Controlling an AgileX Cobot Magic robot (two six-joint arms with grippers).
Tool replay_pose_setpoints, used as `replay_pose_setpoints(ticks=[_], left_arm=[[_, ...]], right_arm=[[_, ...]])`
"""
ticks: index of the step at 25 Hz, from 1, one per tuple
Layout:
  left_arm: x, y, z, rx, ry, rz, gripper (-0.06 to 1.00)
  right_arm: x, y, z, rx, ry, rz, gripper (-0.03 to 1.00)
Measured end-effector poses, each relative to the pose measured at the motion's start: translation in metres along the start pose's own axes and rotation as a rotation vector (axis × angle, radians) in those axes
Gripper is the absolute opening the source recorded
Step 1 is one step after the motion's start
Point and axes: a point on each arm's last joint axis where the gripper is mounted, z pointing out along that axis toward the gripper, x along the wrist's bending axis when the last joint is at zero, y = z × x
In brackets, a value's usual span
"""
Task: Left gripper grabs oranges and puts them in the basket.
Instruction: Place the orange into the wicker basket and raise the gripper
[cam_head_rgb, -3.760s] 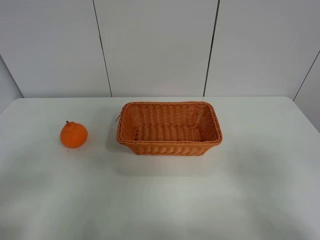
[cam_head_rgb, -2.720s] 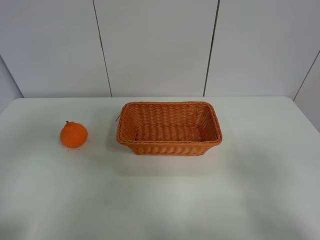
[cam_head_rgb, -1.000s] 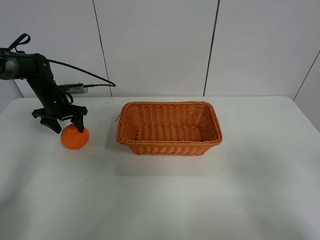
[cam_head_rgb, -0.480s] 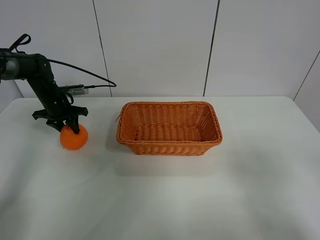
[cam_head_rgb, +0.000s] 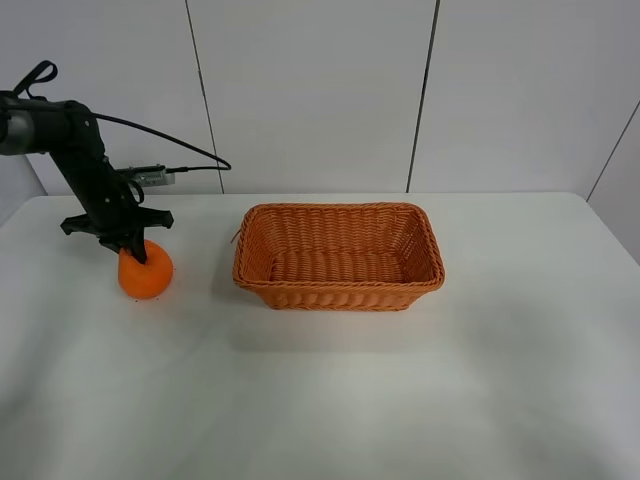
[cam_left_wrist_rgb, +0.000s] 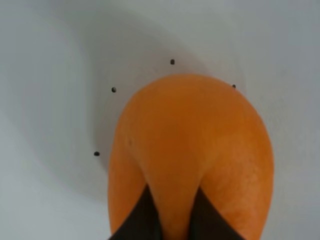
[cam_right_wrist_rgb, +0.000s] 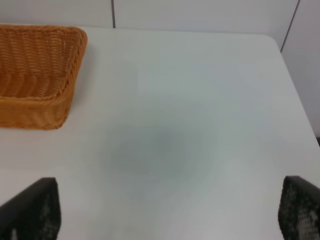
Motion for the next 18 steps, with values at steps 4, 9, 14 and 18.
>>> replay_pose_setpoints(ticks=[4,9,14,18], left_arm=[[-0.002,0.004,-0.044,-0.064,0.006,0.008,0.13],[-0.006,0.000,-0.125,-0.202,0.010,0.002,0.12],[-0.012,0.004,-0.156,-0.304,-0.024,-0.005,0.12],[-0.035,0.006,-0.164,-0.333,-0.051,0.042,0.12]], right_arm=[[0.000,0.000,0.000,0.000,0.000,0.000,0.69],[0.000,0.000,0.000,0.000,0.000,0.000,0.69],[0.000,0.000,0.000,0.000,0.000,0.000,0.69],[0.000,0.000,0.000,0.000,0.000,0.000,0.69]])
